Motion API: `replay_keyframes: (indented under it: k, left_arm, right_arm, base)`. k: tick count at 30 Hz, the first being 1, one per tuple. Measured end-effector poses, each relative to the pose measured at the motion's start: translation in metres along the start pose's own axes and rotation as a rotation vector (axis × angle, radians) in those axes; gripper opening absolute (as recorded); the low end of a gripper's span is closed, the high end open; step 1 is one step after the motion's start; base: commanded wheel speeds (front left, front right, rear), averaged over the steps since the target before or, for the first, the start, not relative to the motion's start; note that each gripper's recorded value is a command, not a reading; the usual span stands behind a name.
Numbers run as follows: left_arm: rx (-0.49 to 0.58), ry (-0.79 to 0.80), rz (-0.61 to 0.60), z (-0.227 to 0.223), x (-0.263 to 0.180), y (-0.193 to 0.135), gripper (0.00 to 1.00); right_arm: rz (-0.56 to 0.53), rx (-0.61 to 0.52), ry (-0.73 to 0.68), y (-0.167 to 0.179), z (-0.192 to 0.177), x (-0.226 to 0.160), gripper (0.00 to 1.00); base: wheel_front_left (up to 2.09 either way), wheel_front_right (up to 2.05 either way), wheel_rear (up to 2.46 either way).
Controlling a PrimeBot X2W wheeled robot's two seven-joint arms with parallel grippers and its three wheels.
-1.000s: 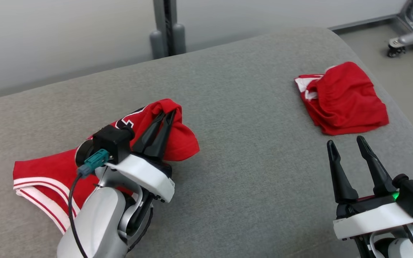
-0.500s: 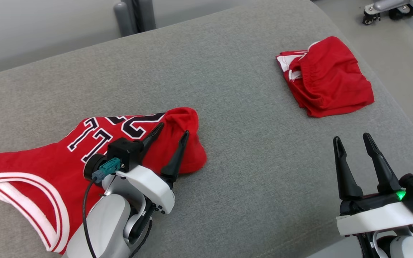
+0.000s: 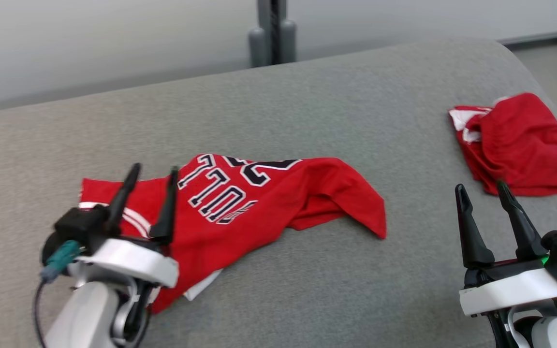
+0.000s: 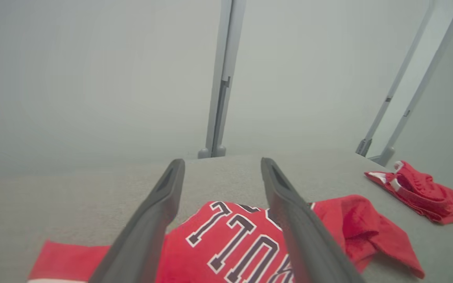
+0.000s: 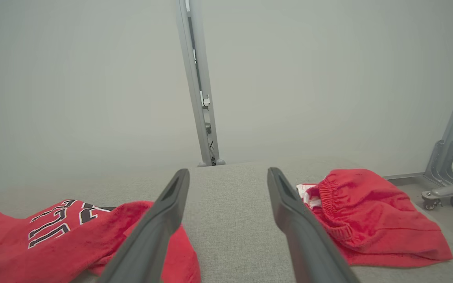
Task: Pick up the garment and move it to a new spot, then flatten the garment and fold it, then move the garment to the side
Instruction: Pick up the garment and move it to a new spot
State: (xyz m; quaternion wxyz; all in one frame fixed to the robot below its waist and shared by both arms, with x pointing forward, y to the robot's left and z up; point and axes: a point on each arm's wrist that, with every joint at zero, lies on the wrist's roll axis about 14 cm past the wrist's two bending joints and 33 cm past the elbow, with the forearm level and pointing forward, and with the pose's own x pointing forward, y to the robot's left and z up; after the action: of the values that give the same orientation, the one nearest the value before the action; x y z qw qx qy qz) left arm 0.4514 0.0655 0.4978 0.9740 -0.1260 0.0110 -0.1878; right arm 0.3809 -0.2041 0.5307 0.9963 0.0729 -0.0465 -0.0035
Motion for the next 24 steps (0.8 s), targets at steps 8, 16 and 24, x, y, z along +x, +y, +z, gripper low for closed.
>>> replay_keyframes:
  k: [8,16,24]
  left_arm:
    - [0.056,-0.130,0.257,0.048,-0.061,0.075,1.00]
    - [0.115,-0.176,0.378,0.068,-0.125,0.102,1.00]
    - [0.133,-0.162,0.372,0.071,-0.154,0.086,1.00]
  right_arm:
    - [0.098,0.010,-0.007,0.033,0.006,0.006,1.00]
    - [0.151,0.008,0.007,0.051,0.007,-0.003,1.00]
    - [0.193,0.002,0.019,0.063,0.008,-0.011,1.00]
  base:
    - [0.00,0.00,0.00]
    - [0.00,0.00,0.00]
    - [0.00,0.00,0.00]
